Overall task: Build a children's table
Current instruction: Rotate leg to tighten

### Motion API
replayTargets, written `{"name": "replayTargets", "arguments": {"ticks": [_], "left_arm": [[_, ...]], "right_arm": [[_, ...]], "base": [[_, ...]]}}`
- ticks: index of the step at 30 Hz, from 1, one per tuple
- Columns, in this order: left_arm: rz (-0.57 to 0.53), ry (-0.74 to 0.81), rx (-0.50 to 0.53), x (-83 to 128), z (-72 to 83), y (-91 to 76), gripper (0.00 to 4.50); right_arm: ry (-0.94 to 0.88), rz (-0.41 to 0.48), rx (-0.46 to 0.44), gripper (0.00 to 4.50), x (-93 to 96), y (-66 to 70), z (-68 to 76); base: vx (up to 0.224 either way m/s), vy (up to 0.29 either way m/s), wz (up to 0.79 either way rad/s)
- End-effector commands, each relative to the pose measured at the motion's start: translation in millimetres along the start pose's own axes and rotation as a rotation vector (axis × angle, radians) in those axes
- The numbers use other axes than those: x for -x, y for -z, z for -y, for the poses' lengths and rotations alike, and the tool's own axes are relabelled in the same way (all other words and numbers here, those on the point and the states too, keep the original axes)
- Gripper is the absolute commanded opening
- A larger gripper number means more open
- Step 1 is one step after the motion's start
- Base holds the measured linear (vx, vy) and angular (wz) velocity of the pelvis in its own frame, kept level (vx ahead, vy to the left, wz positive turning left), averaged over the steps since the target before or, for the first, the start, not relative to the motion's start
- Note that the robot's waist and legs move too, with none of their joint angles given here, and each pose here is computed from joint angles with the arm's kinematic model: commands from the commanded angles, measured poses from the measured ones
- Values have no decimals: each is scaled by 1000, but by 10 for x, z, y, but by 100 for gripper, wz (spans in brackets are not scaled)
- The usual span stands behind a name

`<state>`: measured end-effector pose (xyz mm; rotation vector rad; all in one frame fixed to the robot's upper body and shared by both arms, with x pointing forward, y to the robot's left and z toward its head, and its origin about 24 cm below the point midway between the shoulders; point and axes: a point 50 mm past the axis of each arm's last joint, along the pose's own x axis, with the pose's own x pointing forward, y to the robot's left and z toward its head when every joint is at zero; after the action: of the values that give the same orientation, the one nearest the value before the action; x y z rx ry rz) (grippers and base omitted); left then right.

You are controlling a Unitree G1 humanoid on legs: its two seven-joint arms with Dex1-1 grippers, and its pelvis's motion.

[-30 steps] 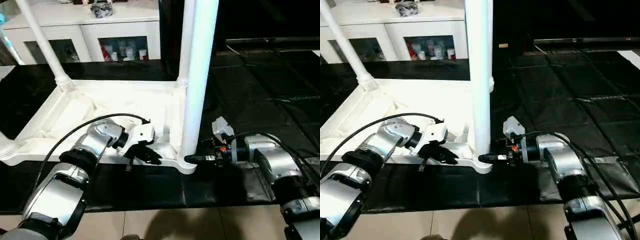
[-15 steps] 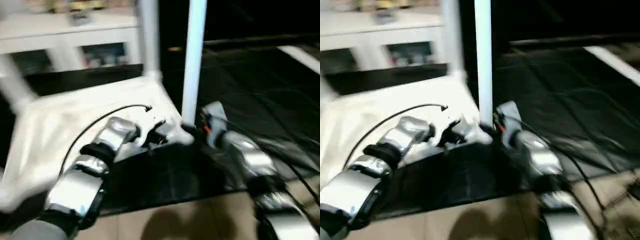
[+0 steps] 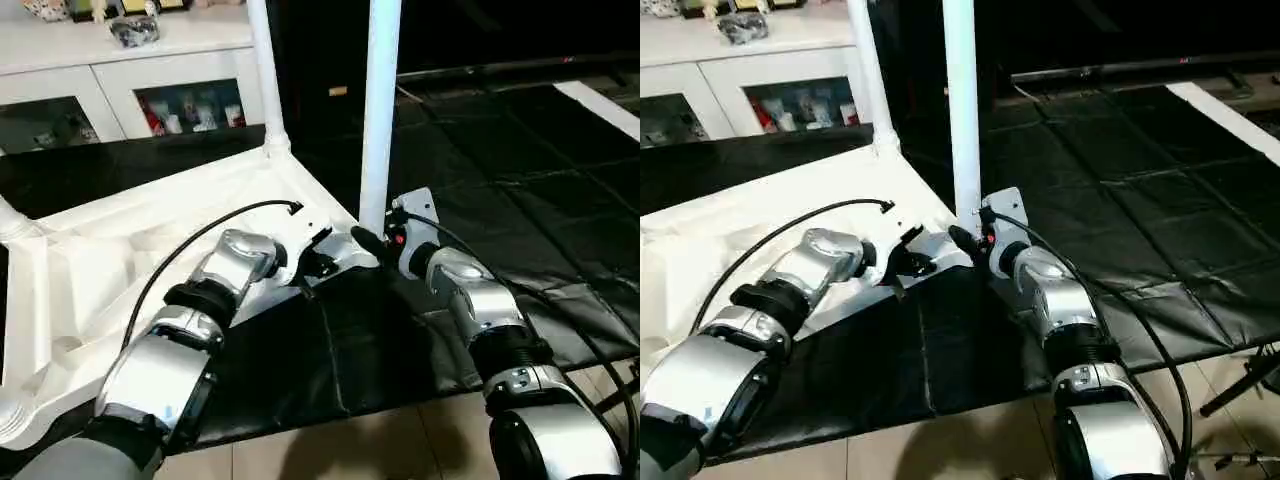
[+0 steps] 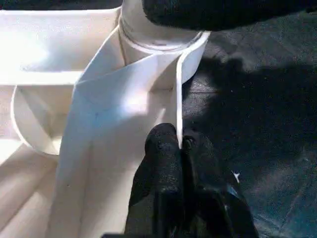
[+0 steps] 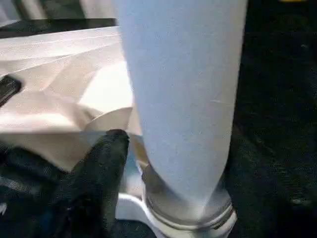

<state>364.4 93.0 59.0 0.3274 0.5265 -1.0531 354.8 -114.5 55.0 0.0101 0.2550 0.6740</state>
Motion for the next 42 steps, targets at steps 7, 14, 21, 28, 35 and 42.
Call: {"name": "replayTargets", "arguments": {"ticks": [7,14,21,28,35,42], "left_arm": [[30,165,-173,139,36,8,0],[22,345,-227,267,110,119,0],[-50,466,-304,357,149,233,0],[-64,496,-342,353,179,240,0],[-75,534,-367,344,219,249,0],[-85,538,-373,343,227,268,0]], "right_arm": [[-290,-46,56,397,252,200,-41],[-401,-58,105,446,497,156,116],[-659,-119,137,446,689,78,121],[-709,-153,154,406,650,89,99],[-760,-158,140,339,614,56,65],[-795,-177,130,282,614,75,44]], "base": [[0,0,0],[0,0,0],[0,0,0],[0,0,0],[0,0,0],[0,0,0]]}}
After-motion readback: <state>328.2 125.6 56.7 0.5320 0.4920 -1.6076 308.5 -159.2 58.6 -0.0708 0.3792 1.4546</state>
